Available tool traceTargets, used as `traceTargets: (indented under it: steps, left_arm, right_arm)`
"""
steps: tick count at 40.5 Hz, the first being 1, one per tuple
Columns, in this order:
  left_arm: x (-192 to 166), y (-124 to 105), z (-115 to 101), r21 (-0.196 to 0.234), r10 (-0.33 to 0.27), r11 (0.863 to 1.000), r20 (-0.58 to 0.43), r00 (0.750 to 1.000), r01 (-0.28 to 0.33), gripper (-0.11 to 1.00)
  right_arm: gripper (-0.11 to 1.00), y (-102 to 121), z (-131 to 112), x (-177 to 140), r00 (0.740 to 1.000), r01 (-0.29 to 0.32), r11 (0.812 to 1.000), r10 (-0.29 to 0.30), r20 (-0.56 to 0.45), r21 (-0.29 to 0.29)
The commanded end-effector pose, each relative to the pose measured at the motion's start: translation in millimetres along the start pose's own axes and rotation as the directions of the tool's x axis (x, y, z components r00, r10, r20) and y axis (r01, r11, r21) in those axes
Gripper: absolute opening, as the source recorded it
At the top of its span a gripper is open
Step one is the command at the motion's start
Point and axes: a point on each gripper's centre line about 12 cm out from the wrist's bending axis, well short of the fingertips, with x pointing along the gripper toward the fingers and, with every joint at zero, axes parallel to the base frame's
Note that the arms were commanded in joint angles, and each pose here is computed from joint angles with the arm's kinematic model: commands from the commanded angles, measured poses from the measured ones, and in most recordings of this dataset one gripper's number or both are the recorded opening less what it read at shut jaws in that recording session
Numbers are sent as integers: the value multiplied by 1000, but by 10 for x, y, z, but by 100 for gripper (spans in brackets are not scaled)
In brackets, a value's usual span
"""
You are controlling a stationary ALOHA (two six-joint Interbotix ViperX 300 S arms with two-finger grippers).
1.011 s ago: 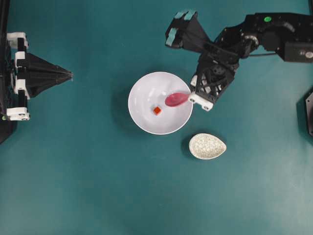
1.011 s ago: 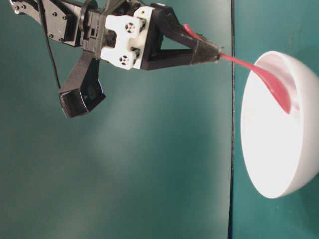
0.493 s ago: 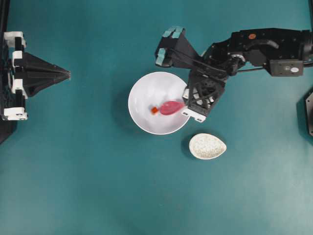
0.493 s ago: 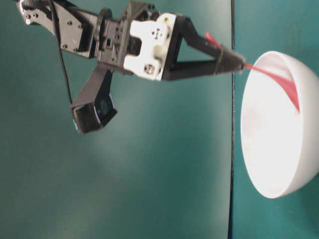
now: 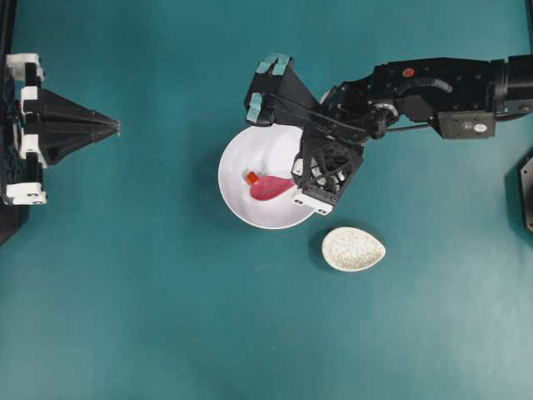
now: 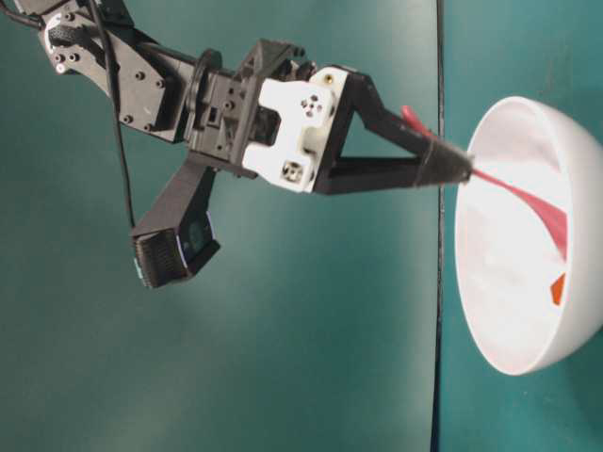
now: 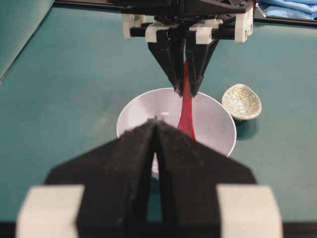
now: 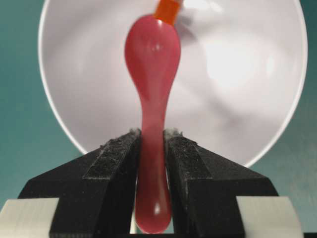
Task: Grip the spoon and scoop the red block from the bowl with right arm.
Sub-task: 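Drag the spoon under the red cube to scoop it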
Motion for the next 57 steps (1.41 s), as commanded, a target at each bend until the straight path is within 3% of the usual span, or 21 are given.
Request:
traceTargets:
  steps: [1, 19, 29, 44, 57]
  left_arm:
    - [14, 5, 76, 1, 3, 1000, 20, 1000, -3, 0]
    - [14, 5, 76, -3, 3, 1000, 20, 1000, -3, 0]
    - [12, 6, 77, -6, 3, 1000, 20, 1000, -3, 0]
    - [12, 5, 77, -5, 3, 1000, 20, 1000, -3, 0]
    - [12, 6, 77, -6, 3, 1000, 20, 1000, -3, 0]
  right_arm:
    - [24, 25, 128, -111, 998, 2, 1000, -2, 59, -10]
    - [24, -15, -8, -170, 999, 25, 1000, -25, -29, -12]
    - [24, -97, 11, -195, 999, 34, 999, -34, -25, 3]
    - [24, -149, 192, -219, 992, 45, 999, -45, 115, 3]
    - [24, -149, 236, -223, 986, 39, 999, -43, 160, 27]
